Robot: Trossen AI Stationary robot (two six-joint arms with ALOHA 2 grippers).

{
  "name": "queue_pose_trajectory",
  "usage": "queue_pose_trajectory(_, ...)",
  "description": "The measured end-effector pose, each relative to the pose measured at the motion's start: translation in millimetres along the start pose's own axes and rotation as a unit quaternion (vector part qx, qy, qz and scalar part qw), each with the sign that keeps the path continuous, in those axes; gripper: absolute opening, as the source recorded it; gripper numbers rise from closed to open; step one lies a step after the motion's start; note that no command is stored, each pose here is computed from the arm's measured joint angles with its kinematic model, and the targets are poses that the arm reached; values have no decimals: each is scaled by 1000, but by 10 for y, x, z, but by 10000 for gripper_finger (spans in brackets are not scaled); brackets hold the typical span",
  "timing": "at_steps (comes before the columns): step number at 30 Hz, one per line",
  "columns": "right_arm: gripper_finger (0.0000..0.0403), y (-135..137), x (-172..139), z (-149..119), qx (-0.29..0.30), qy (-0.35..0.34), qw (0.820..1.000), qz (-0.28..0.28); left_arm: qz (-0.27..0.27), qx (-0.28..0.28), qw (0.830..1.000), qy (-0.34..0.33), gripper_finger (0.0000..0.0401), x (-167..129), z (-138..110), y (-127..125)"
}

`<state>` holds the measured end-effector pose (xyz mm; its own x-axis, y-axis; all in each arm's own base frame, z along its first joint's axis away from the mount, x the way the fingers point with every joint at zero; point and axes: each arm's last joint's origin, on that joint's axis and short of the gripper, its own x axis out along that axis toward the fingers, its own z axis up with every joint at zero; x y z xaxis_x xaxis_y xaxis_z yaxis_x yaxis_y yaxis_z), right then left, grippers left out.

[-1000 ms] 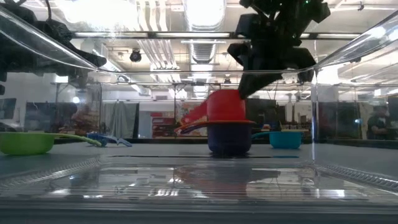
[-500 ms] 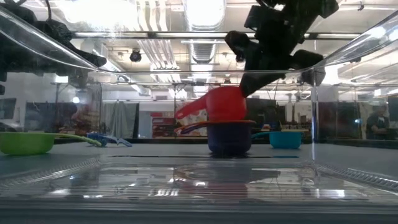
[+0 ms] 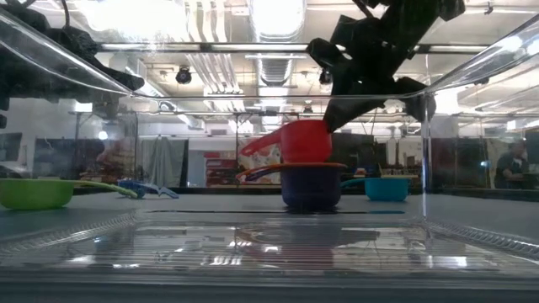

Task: Nest measuring cups in basket
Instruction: Stack the red measuring cup on top of the orange measuring cup, then stack the light blue measuring cup on top of the red measuring cup

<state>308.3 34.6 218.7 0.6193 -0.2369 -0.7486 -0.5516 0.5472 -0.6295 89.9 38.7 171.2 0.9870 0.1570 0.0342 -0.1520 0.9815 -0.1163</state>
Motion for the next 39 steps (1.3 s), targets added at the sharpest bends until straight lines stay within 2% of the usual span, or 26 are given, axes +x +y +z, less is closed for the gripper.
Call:
queue_pose_trajectory(9, 14, 98, 36, -26, 5, 26, 1000, -7, 0, 0, 1000, 0, 0, 0, 0, 0)
queue_pose_trajectory(17, 62, 110, 43, -32, 7, 27, 1000, -6, 0, 0, 1000, 0, 0, 0, 0, 0)
queue_pose_trajectory(23, 71, 108, 38, -33, 10, 26, 1000, -6, 0, 0, 1000, 0, 0, 0, 0, 0)
queue_pose_trajectory(26, 71, 84, -9, -34, 31, 20, 999, -14, 0, 0, 1000, 0, 0, 0, 0, 0)
queue_pose_trajectory(29, 72, 16, -119, -41, 81, -9, 997, -18, 0, 0, 1000, 0, 0, 0, 0, 0)
queue_pose_trajectory(32, 71, -109, -251, -97, 149, -80, 986, 0, 0, 0, 1000, 0, 0, 0, 0, 0)
queue_pose_trajectory(35, 68, -203, -338, -230, 234, -168, 958, 17, 0, 0, 1000, 0, 0, 0, 0, 0)
queue_pose_trajectory(37, 65, -187, -365, -348, 267, -205, 942, 11, 0, 0, 1000, 0, 0, 0, 0, 0)
queue_pose_trajectory(39, 61, -127, -384, -479, 293, -239, 926, -20, 0, 0, 1000, 0, 0, 0, 0, 0)
